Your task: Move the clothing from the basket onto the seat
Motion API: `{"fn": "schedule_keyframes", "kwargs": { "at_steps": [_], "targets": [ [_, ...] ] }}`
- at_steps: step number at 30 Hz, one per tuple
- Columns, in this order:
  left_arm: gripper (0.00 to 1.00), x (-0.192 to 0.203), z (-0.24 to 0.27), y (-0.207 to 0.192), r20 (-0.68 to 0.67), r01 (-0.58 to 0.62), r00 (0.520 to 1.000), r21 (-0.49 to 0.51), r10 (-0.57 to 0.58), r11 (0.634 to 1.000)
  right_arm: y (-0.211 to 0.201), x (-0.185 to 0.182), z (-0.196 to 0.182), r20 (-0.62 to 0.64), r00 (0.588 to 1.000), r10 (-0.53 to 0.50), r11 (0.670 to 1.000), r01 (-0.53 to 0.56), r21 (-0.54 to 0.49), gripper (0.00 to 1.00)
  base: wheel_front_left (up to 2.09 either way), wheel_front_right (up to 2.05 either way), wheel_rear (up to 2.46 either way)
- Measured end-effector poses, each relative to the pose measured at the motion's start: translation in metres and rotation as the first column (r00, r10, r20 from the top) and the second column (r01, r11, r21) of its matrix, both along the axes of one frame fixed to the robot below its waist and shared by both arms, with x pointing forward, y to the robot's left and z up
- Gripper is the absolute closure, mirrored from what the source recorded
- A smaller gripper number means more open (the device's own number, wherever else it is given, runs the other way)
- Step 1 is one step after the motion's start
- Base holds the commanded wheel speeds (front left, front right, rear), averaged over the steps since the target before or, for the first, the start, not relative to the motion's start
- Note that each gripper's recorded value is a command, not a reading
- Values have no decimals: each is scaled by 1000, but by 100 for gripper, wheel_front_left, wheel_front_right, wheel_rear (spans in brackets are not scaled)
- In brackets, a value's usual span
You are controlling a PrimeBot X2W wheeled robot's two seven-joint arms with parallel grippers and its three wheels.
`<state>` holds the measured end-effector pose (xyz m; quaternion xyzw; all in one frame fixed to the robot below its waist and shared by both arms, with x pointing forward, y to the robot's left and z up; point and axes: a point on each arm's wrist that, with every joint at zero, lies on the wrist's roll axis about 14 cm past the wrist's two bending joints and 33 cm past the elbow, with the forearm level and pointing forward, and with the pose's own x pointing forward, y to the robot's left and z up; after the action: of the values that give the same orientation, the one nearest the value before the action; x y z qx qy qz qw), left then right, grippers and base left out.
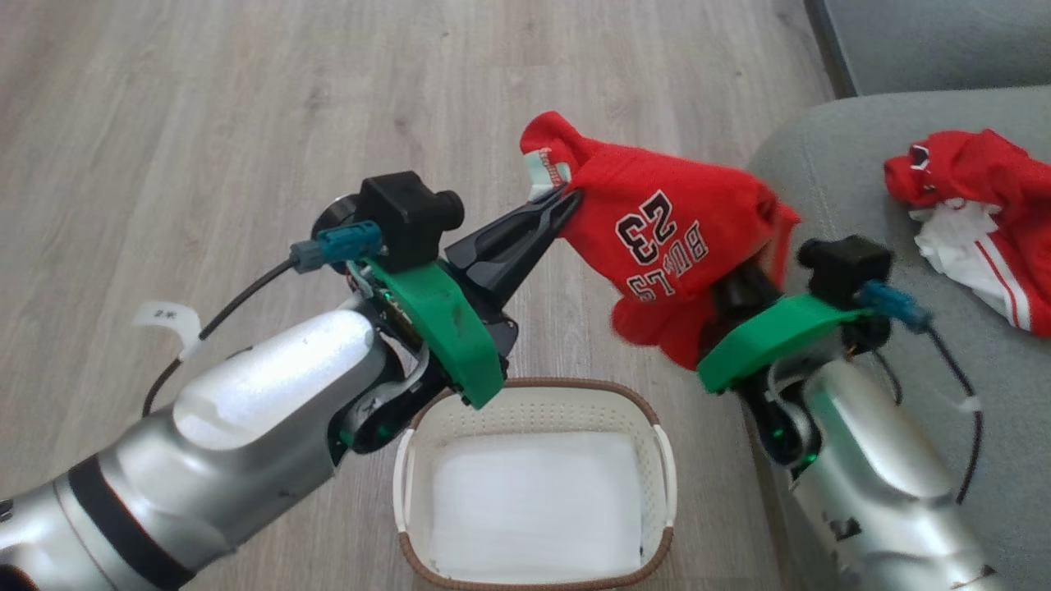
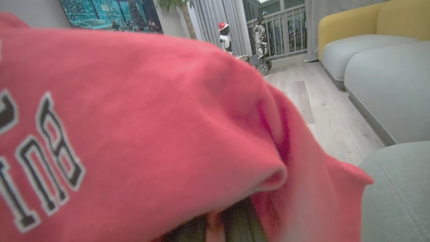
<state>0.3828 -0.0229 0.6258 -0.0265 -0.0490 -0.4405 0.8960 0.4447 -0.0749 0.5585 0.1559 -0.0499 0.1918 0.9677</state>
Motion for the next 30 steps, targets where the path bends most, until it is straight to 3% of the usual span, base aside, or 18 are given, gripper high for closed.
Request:
{"fn": "schedule_keyframes", "kwargs": {
  "at_steps": [2,3,4,5,20,30],
  "targets": [
    [100,1,-2,-3,-5,9,1000,2,-9,1000,-14,2,12,40,999,-37,999,37,8,100,0,0,0],
    [71,1,-2,-3,-5,9,1000,2,-9,1000,-14,2,12,40,999,-37,999,37,8,100,0,0,0],
    [32,2,-3,-5,-11,14,1000,-1,-14,1000,-21,3,19,60,997,-56,998,56,12,100,0,0,0],
    [0,2,-4,-7,-18,17,1000,-3,-17,1000,-28,3,24,82,994,-74,997,74,9,100,0,0,0],
    [0,-8,-38,-49,-92,137,986,-12,-137,991,-131,-23,56,194,924,-329,943,334,5,100,0,0,0],
    [0,-10,-48,-86,-100,233,967,-36,-236,972,-178,-58,45,169,873,-457,884,466,-16,100,0,0,0]
  ]
}}
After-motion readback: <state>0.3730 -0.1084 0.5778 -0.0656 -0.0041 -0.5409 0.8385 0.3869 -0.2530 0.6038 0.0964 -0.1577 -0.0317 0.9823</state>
